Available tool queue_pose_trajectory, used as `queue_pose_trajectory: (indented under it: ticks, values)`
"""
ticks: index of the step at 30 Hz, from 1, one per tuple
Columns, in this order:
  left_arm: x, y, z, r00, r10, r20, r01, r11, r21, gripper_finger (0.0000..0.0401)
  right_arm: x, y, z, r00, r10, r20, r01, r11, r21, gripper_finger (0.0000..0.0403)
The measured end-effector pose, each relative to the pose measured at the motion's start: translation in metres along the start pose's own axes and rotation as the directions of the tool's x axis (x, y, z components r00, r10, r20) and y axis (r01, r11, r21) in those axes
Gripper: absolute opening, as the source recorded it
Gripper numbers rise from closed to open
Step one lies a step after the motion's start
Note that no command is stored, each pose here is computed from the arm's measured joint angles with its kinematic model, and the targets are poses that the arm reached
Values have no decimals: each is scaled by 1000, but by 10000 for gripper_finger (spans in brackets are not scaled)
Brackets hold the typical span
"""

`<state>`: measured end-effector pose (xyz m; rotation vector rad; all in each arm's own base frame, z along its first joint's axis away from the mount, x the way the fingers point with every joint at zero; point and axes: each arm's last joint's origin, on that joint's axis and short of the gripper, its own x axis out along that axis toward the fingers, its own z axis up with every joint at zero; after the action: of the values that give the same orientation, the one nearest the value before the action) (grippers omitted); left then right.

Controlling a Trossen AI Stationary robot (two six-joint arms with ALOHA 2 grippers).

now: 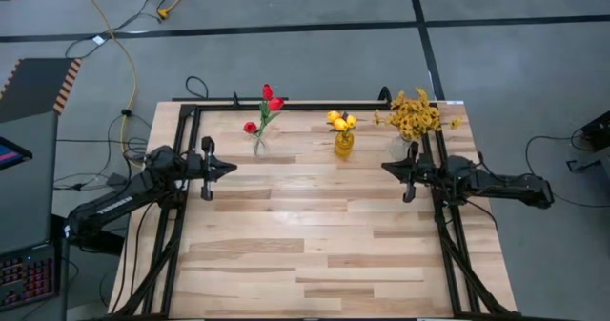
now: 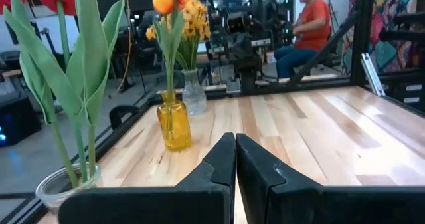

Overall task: Sort flowers into vase by color
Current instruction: Return to Home Position

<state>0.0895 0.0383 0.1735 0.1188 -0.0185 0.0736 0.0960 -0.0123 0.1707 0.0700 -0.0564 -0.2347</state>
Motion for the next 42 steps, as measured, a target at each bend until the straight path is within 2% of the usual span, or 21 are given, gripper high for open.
queue_pose_trajectory:
  ticks: [5, 12, 17, 23, 26, 30, 35, 42]
  values:
    - [0, 0, 1, 999, 6, 47, -7, 1000, 13, 0, 0, 0, 0, 1000, 0, -1, 0, 1000, -14, 32]
    - [0, 0, 0, 999, 10, 39, -11, 999, 36, 0, 0, 0, -1, 1000, -2, -13, 1, 1000, -31, 26]
    - [0, 0, -1, 999, 24, 36, -26, 998, 50, 0, 0, 0, -1, 1000, -2, -15, 0, 997, -80, 36]
    - [0, 1, -1, 999, 39, 28, -42, 996, 84, 0, 0, 0, -1, 1000, -2, -20, 0, 997, -81, 36]
    - [0, 2, -2, 995, 94, 20, -95, 994, 47, 0, 0, 0, -1, 1000, -2, -20, 1, 997, -81, 36]
    - [-1, 6, -4, 977, 214, -6, -214, 976, -35, 0, 0, 0, -1, 1000, -2, -20, 1, 997, -80, 36]
    - [-2, 10, -6, 933, 358, -41, -360, 932, -50, 0, 0, 0, -1, 1000, -3, -20, 1, 997, -80, 36]
    - [-3, 13, -9, 886, 458, -75, -461, 886, -46, 0, 0, 0, -1, 1000, -3, -20, 2, 997, -80, 36]
